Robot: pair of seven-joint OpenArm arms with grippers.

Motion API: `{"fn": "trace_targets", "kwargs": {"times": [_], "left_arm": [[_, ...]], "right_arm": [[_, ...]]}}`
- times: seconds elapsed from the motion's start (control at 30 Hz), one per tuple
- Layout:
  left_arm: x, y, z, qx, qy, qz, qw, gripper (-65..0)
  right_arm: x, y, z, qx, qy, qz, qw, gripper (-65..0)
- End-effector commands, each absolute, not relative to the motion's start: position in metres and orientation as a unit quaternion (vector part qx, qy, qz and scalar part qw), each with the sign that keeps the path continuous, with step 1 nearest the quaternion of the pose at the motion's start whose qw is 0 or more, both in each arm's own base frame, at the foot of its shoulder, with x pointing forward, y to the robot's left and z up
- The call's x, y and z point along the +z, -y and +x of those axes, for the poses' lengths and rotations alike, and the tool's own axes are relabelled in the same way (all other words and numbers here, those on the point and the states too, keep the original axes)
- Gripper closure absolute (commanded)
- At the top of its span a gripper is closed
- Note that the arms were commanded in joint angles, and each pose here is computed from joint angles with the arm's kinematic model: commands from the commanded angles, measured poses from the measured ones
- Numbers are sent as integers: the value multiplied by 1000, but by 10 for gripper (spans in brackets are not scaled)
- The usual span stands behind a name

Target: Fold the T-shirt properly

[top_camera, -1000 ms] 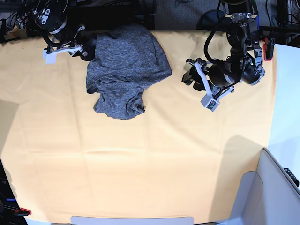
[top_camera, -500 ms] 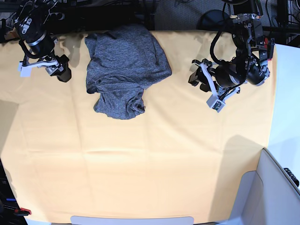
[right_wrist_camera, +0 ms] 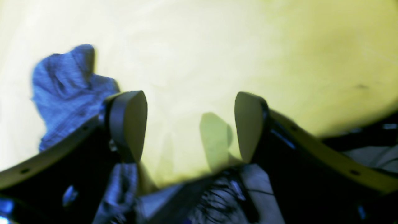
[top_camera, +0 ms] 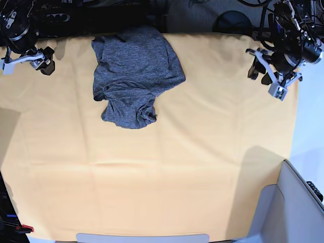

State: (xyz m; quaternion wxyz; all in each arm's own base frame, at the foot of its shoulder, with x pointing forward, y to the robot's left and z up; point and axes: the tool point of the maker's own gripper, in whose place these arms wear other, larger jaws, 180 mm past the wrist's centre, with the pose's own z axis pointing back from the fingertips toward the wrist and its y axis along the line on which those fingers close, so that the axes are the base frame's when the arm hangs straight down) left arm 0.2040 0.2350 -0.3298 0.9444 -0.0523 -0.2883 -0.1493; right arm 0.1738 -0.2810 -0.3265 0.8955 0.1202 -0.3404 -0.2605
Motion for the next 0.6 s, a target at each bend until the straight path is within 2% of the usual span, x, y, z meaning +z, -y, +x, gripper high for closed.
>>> {"fn": "trace_targets", "kwargs": {"times": [0.0,0.17,0.4,0.5,0.57], "left_arm": [[-321,-242,205,-157,301,-39,940,-271],[-330,-268,170,-124,266,-17,956,-270],[-356,-269,119,-120,189,-27,974,-270],[-382,-253,98,-147,132,-60,979,-270],[-411,-237,69,-176,59,-86,979,-270]], "right_arm": [[-319,285,171,-241,344,109,901,-438],[-326,297,140,-206,289,72,932,-438],[-347,302,93,-156,174,27,972,-438],[-376,286,73,-88,114,-15,989,-438],[-403,269,55,-19,67,-53,996,-438]]}}
